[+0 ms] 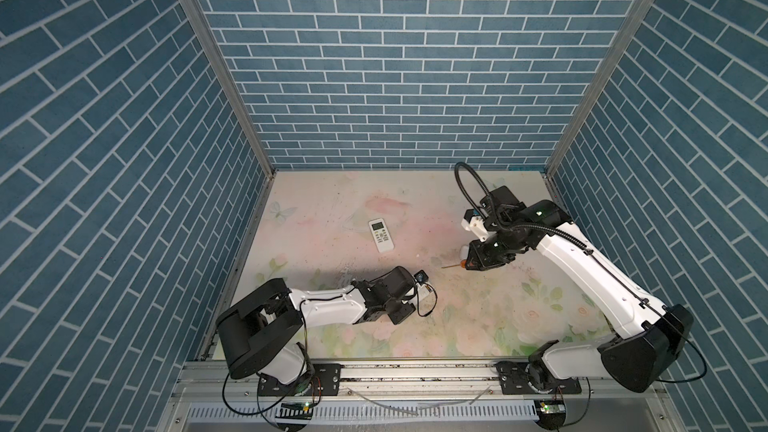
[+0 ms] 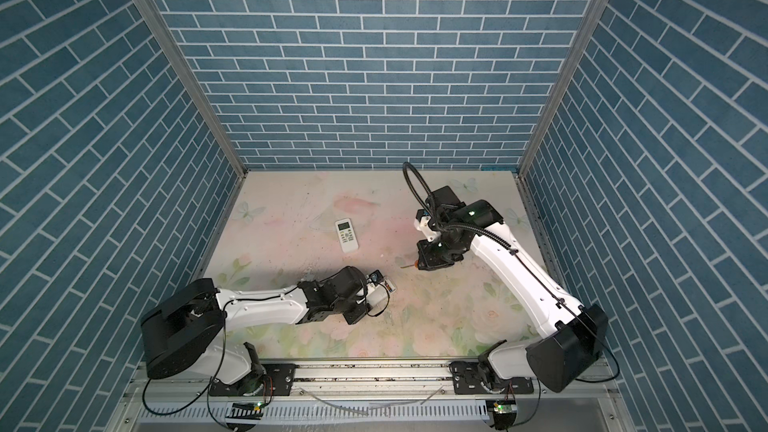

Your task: Unload the batteries from the remote control

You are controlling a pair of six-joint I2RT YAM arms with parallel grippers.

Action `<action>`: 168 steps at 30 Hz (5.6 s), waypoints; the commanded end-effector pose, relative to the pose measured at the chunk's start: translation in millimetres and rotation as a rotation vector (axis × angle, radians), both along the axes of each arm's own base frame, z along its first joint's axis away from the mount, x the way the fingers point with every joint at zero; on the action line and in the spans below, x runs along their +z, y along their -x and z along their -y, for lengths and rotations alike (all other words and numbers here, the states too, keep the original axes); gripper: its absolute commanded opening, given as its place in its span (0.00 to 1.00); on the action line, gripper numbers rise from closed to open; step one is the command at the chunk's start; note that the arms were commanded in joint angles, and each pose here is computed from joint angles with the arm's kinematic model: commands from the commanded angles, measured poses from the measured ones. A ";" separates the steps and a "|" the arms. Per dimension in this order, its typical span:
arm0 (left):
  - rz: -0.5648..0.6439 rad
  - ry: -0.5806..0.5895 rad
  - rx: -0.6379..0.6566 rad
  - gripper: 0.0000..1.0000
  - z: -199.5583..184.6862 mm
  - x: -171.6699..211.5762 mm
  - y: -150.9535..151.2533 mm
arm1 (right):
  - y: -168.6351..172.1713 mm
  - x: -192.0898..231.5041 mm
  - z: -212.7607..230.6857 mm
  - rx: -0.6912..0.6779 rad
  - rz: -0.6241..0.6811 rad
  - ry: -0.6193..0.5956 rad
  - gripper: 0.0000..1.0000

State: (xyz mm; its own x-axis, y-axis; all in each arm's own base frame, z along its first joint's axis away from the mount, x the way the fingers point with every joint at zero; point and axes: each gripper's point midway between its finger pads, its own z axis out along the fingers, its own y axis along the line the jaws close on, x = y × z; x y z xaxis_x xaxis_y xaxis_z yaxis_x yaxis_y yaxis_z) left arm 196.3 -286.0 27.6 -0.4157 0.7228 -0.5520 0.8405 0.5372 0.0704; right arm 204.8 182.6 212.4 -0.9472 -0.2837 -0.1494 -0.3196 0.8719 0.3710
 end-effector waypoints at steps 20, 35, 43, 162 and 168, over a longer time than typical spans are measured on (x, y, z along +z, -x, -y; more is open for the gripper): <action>0.023 -0.005 -0.203 0.51 60.7 -3.7 0.4 | 12.5 -51.1 32.9 -0.346 -0.413 -0.247 0.00; 0.000 -0.027 -0.219 0.51 59.7 -15.3 3.9 | -2.6 -70.5 40.6 -0.386 -0.412 -0.228 0.00; -0.001 -0.031 -0.216 0.50 58.8 -16.4 3.7 | -0.1 -79.2 44.3 -0.385 -0.437 -0.218 0.00; 0.017 -0.128 -0.222 0.49 55.6 -34.5 1.7 | 10.8 -121.2 61.7 -0.505 -0.563 -0.311 0.00; 0.029 -0.147 -0.219 0.48 55.4 -34.7 -1.8 | 8.4 -124.2 55.3 -0.513 -0.587 -0.369 0.00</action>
